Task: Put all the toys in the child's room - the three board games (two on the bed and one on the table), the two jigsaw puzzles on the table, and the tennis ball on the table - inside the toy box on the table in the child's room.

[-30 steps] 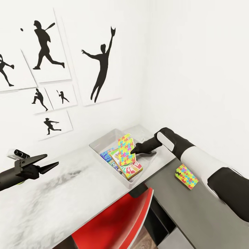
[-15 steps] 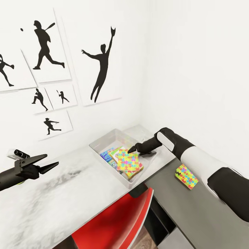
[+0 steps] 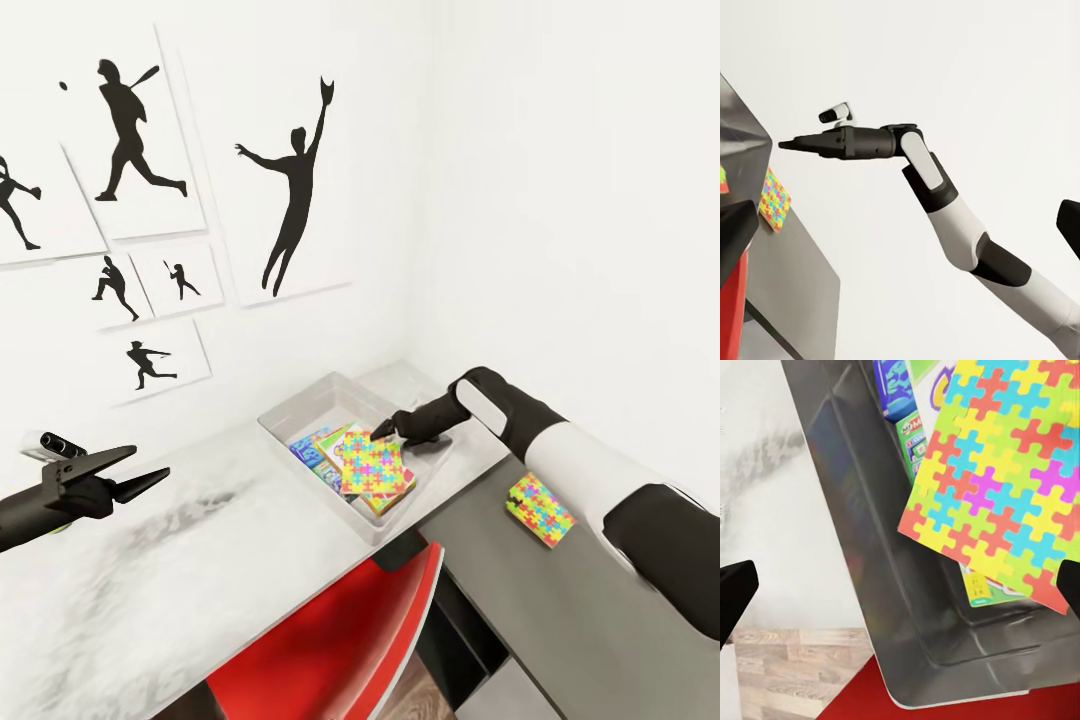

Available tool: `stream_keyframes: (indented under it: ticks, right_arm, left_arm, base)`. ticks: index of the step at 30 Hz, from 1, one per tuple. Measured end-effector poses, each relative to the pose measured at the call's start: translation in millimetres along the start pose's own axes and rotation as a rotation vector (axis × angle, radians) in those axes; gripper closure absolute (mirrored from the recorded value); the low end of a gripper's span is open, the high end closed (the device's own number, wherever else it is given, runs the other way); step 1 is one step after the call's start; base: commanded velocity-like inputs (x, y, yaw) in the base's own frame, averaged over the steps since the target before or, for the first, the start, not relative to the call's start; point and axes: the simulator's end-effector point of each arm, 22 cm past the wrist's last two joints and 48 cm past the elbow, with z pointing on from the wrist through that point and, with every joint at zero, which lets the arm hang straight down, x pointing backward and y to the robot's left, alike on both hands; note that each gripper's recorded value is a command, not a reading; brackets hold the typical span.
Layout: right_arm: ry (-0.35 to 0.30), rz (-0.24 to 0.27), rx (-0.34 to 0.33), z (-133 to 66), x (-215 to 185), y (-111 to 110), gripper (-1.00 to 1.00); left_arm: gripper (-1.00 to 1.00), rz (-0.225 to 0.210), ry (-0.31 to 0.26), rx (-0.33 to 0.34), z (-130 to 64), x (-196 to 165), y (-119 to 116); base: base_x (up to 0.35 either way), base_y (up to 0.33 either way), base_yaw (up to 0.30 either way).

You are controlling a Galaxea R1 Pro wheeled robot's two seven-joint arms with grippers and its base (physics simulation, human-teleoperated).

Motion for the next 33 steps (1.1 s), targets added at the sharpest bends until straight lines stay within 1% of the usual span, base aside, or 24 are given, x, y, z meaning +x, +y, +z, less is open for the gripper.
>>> stream_keyframes:
  ticks: [2, 5, 7, 15, 22, 28, 33]
  right_arm:
    - [-0.005, -0.006, -0.004, -1.1, -2, 2, -1.00]
    - [-0.019, -0.028, -0.019, -4.4, -8, 12, -1.00]
    - [-0.030, -0.031, -0.027, -7.1, -11, 15, -1.00]
    - [-0.105, 0.014, -0.087, -25.2, -31, 25, -1.00]
    - [-0.123, 0.018, -0.093, -31.5, -35, 27, -1.00]
    - [-0.134, 0.020, -0.082, -37.8, -36, 23, -1.00]
    - [-0.139, 0.020, -0.077, -41.5, -37, 22, -1.00]
  left_arm:
    - [-1.00, -0.001, 0.000, 0.001, 0.1, 0, 0]
    - [-1.00, -0.001, -0.001, 0.002, 0.1, 0, 0]
    - [-1.00, 0.000, -0.001, 0.003, 0.1, 0, -1]
    - [-1.00, 0.006, -0.001, 0.007, -0.1, -1, -5]
    - [-1.00, 0.013, -0.002, 0.014, -0.6, -1, -9]
    - [-1.00, 0.020, -0.001, 0.047, -1.4, -1, -20]
    - [-1.00, 0.026, -0.001, 0.058, -1.9, -1, -25]
  base:
    - [-0.126, 0.030, 0.000]
    - [-0.161, 0.045, -0.009]
    - [-0.066, 0.018, -0.099]
    - [-0.058, 0.011, -0.183]
    - [-0.247, 0.091, -0.212]
    - [-0.288, 0.116, -0.214]
    - [-0.292, 0.122, -0.215]
